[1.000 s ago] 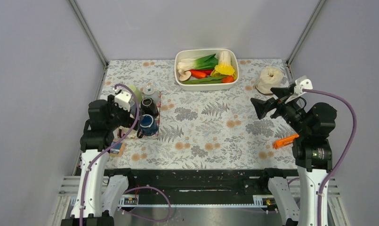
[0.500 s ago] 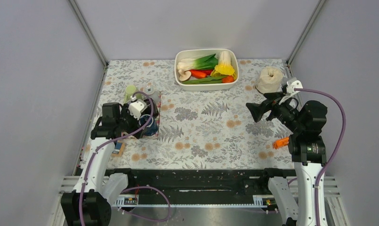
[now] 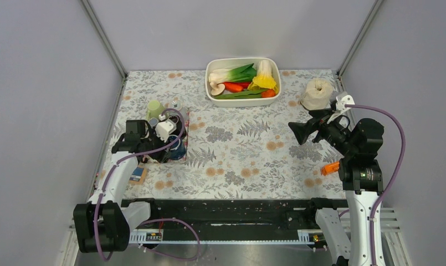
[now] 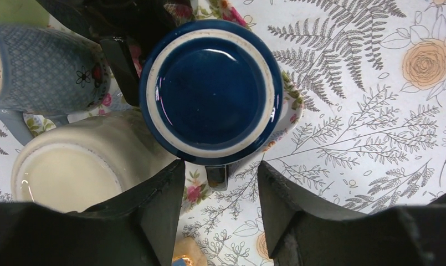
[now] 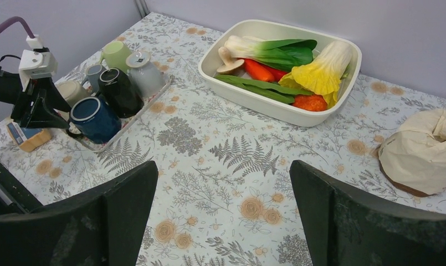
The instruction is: Turn the mug right side up
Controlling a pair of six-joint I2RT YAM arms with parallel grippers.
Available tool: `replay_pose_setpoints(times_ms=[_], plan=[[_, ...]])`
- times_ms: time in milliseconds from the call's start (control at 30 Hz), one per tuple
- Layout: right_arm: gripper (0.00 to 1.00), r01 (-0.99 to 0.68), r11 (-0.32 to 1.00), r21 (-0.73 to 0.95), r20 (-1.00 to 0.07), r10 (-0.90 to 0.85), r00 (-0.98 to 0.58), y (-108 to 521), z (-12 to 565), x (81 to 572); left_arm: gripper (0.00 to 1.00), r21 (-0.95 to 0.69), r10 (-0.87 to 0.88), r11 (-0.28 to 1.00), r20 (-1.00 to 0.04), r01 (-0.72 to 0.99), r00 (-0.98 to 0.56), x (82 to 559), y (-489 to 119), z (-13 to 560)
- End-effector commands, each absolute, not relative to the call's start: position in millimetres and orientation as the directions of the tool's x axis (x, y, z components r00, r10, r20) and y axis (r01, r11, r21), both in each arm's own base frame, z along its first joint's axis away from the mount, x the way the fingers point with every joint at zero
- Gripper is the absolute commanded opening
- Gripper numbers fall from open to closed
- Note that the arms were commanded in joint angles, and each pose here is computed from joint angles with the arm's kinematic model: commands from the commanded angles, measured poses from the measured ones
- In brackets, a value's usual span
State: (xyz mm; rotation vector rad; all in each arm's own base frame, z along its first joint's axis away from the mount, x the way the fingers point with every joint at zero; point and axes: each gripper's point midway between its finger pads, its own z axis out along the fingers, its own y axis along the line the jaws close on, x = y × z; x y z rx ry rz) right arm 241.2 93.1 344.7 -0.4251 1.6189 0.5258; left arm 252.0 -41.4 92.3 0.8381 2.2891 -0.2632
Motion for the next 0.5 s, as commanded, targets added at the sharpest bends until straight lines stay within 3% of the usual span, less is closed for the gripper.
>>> replay_pose_setpoints(times_ms=[0, 133, 467], plan=[[0.99, -0.574, 0.816, 0.068, -0.997, 0.031, -0.074, 94.9, 353.3, 242.2, 0.52, 0.086, 0.520, 0.766, -0.665, 0.637, -0.536, 263.1, -37.3, 88.9], [0.99, -0.577, 0.814, 0.070, -0.997, 0.030, -0.078, 95.3, 352.2, 242.5, 0.44, 0.091, 0.529, 0.766, -0.651, 0.636, -0.545, 264.1, -34.3, 82.3], [0.99, -0.581, 0.811, 0.068, -0.997, 0.030, -0.075, 96.1, 352.2, 240.7, 0.42, 0.072, 0.534, 0.761, -0.634, 0.645, -0.560, 264.4, -34.7, 66.5]])
